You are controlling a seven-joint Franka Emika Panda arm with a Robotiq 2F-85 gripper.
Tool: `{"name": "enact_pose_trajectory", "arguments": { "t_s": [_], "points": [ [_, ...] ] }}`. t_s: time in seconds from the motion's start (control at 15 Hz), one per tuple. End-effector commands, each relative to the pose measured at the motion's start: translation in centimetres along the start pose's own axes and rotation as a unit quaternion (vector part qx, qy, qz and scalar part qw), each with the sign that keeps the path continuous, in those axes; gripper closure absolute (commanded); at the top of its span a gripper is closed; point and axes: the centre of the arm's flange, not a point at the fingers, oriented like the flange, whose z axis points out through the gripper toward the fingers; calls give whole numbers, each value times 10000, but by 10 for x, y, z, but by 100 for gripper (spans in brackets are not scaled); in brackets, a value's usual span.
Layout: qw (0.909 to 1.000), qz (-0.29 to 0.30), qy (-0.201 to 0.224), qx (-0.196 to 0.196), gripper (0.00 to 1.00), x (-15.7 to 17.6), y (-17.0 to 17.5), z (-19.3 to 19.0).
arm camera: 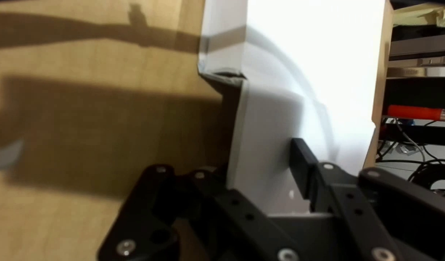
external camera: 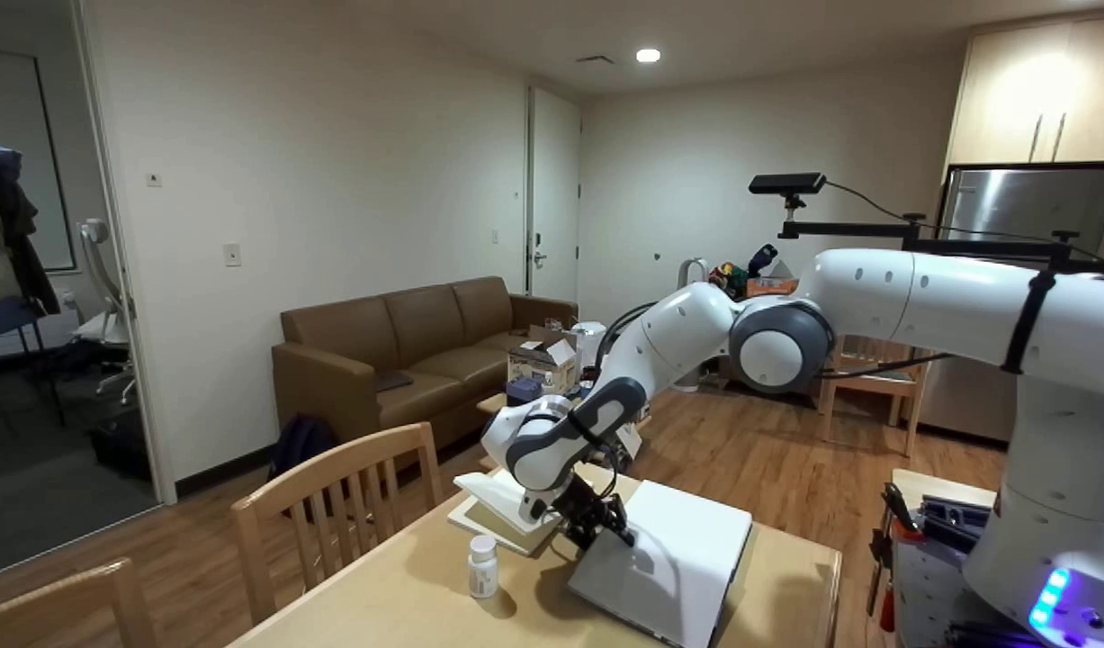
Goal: Close the open book on the left
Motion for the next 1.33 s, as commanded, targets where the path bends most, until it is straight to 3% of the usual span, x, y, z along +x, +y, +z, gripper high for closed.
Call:
{"name": "enact_pose_trajectory", "arguments": {
  "t_s": [0.0, 0.6, 1.27],
  "points": [
    [9977, -456, 429, -254, 91, -3, -3, -5],
    [9775, -1403, 1342, -821, 89, -34, -25, -25],
    [9329, -2124, 2349, -1713, 89, -76, -49, -11]
  ]
}}
